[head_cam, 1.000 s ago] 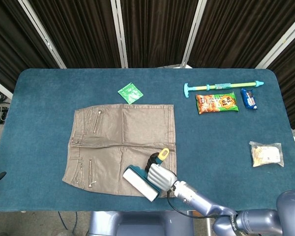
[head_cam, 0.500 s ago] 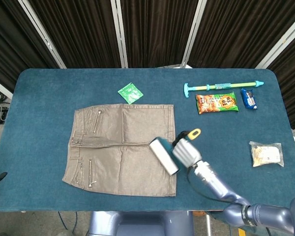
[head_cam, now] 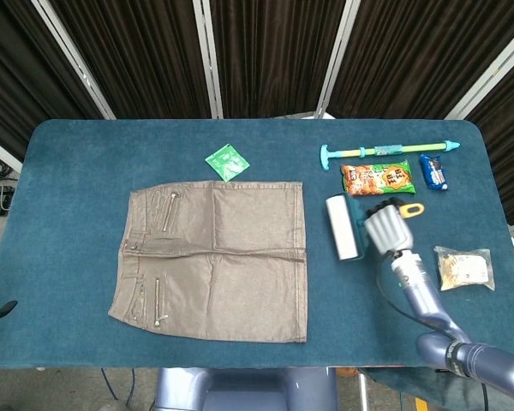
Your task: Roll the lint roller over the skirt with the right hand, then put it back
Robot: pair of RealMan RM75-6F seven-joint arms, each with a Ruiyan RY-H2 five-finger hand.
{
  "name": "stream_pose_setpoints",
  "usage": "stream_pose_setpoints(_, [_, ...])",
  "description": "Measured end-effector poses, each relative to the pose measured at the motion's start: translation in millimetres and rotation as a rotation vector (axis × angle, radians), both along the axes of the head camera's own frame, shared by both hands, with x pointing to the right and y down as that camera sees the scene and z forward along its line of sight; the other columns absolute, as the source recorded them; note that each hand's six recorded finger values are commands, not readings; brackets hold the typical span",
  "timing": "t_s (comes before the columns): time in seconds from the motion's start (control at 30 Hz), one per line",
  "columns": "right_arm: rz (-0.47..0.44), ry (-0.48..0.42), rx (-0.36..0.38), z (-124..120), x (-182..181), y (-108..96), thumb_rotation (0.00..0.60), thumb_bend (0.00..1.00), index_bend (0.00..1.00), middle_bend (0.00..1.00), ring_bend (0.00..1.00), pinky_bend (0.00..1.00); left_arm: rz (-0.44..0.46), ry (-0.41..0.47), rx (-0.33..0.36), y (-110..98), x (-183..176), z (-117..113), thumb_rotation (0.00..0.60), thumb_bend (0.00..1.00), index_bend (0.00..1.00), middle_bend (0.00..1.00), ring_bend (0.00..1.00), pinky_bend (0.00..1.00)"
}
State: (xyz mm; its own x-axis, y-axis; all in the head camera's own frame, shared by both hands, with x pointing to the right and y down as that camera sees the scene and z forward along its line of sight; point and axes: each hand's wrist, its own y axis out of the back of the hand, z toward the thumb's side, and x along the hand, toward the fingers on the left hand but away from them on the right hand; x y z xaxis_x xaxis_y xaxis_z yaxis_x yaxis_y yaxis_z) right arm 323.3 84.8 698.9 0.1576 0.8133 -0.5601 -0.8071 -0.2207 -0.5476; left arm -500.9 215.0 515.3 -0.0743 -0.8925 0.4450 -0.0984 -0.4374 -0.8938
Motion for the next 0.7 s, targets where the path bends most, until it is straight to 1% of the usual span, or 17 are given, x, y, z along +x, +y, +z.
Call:
stream_pose_setpoints(0.1, [0.035, 0.011, -0.013, 4, 12, -1, 0.600, 0.81, 0.43, 0.53, 0.42, 0.48, 0.000, -0.002, -0.001, 0, 1, 0, 0.600, 0.00, 0.00, 0.00, 0.00, 0.00])
stream_pose_setpoints(0.13, [0.042, 0.010, -0.018, 6, 14, 0, 0.600, 0.74, 0.40, 0.51, 0.38, 0.47, 0.001, -0.002, -0.002, 1, 1, 1, 0.600, 0.00, 0.00, 0.00, 0.00, 0.00])
stream_pose_setpoints(0.2, [0.050, 0.005, -0.026, 9, 14, 2, 0.600, 0.42, 0.29, 0.40, 0.25, 0.38, 0.001, -0.003, -0.003, 1, 1, 1, 0.600, 0.00, 0.00, 0.00, 0.00, 0.00])
stream_pose_setpoints(0.23, [0.052, 0.003, -0.029, 11, 14, 3, 0.600, 0.20, 0.18, 0.28, 0.14, 0.29, 0.001, -0.004, -0.004, 1, 2, 1, 0.600, 0.00, 0.00, 0.00, 0.00, 0.00])
stream_pose_setpoints(0.27, [0.056, -0.001, -0.033, 12, 14, 4, 0.600, 0.05, 0.08, 0.17, 0.06, 0.18, 0.001, -0.004, -0.004, 1, 2, 2, 0.600, 0.00, 0.00, 0.00, 0.00, 0.00])
stream_pose_setpoints(0.3, [0.065, -0.006, -0.041, 13, 15, 5, 0.600, 0.01, 0.04, 0.10, 0.02, 0.12, 0.000, -0.004, -0.005, 1, 2, 2, 0.600, 0.00, 0.00, 0.00, 0.00, 0.00])
stream_pose_setpoints(0.33, [0.073, -0.008, -0.048, 15, 15, 6, 0.600, 0.00, 0.00, 0.04, 0.00, 0.06, -0.001, -0.004, -0.005, 1, 2, 2, 0.600, 0.00, 0.00, 0.00, 0.00, 0.00])
stream_pose_setpoints(0.37, [0.084, -0.011, -0.055, 15, 16, 7, 0.600, 0.00, 0.00, 0.01, 0.00, 0.02, -0.002, -0.004, -0.005, 1, 2, 2, 0.600, 0.00, 0.00, 0.00, 0.00, 0.00])
stream_pose_setpoints(0.43, [0.114, -0.024, -0.067, 16, 16, 8, 0.600, 0.00, 0.00, 0.00, 0.00, 0.00, -0.004, -0.004, -0.004, 1, 1, 2, 0.600, 0.00, 0.00, 0.00, 0.00, 0.00])
stream_pose_setpoints(0.57, [0.143, -0.058, -0.061, 11, 11, 8, 0.600, 0.00, 0.00, 0.00, 0.00, 0.00, -0.006, 0.002, -0.005, 0, 1, 1, 0.600, 0.00, 0.00, 0.00, 0.00, 0.00])
stream_pose_setpoints(0.7, [0.173, -0.101, -0.042, -4, 10, 9, 0.600, 0.00, 0.00, 0.00, 0.00, 0.00, -0.002, 0.011, 0.001, 0, 2, -1, 0.600, 0.00, 0.00, 0.00, 0.00, 0.00])
